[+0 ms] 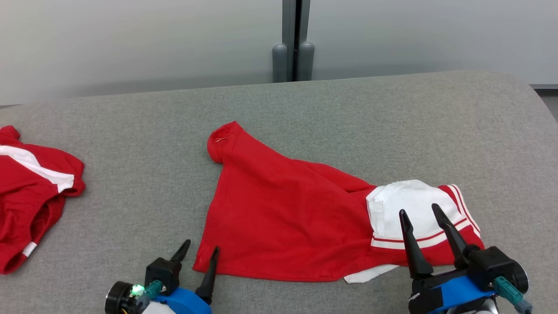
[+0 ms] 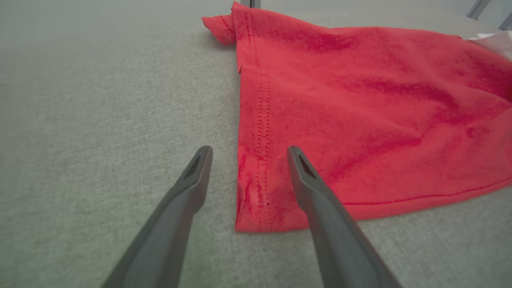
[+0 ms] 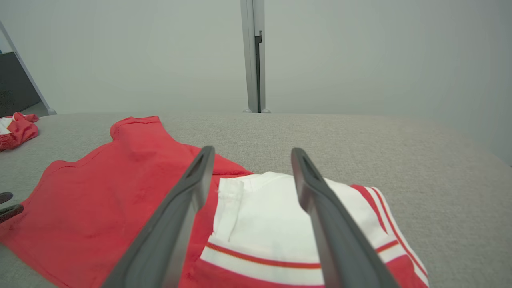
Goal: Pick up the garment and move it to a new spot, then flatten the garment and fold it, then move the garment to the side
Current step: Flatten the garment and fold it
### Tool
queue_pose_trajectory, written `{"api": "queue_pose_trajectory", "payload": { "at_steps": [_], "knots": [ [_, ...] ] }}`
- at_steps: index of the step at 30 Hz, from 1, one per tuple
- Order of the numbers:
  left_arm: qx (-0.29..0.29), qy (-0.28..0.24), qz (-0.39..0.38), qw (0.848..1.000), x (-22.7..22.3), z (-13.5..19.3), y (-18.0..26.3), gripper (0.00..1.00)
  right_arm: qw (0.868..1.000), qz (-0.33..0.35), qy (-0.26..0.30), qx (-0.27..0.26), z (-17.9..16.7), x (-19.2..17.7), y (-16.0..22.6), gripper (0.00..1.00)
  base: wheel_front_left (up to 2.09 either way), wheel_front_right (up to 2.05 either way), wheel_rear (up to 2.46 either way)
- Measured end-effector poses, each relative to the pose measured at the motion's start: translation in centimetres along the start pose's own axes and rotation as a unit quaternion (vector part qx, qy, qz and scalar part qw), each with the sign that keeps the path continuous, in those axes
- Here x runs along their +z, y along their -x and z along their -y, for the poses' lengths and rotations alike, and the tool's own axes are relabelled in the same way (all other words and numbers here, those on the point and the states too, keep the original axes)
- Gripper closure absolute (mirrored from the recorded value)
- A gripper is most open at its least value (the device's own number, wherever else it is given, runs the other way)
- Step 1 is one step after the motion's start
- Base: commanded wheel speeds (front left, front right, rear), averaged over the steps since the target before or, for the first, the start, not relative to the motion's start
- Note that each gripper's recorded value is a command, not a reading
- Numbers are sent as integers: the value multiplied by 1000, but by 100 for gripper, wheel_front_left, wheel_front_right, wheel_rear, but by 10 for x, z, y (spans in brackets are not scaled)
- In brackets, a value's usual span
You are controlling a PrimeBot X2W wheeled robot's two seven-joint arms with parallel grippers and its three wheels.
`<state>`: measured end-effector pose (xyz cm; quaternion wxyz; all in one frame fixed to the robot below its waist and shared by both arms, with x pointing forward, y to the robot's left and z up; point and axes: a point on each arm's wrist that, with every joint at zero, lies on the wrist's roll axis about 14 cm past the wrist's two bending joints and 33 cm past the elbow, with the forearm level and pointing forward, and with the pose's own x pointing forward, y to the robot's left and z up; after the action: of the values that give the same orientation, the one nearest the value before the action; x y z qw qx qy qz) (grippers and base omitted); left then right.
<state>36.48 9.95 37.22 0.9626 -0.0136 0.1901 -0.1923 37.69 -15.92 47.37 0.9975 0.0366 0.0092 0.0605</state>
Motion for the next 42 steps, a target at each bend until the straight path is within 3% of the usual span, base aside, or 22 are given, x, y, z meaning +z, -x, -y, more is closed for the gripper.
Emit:
{"api": "queue_pose_trajectory", "payload": {
  "at_steps": [10,11,12,13,19,26,35,40,41,42],
  "knots": [
    [-28,12,-49,998,-28,18,0,0,1000,1,0,-10,6,1,0,0,0,0,0],
    [-30,15,-49,998,-28,20,-1,55,1000,1,0,-10,7,1,0,0,0,0,0],
    [-33,16,-49,998,-28,22,-1,84,1000,2,0,-11,7,2,0,0,0,0,0],
    [-36,15,-49,998,-28,24,-2,100,1000,3,0,-11,7,2,1,0,0,0,0],
    [-29,20,-40,999,-21,21,-1,100,1000,10,2,-6,4,7,-1,0,0,0,0],
    [55,33,26,998,18,-36,8,100,1000,10,1,6,-3,6,-5,0,0,0,0],
    [153,58,28,986,2,-89,50,100,1000,0,0,8,-4,-1,-9,0,0,0,0],
    [183,65,21,981,-9,-100,66,100,1000,-7,0,0,1,-5,-8,0,0,0,0],
    [184,66,21,980,-9,-100,67,54,1000,-8,0,-1,2,-5,-8,0,0,0,0],
    [185,68,23,980,-9,-100,68,0,1000,-8,0,-2,3,-6,-8,0,0,0,0]
  ]
}}
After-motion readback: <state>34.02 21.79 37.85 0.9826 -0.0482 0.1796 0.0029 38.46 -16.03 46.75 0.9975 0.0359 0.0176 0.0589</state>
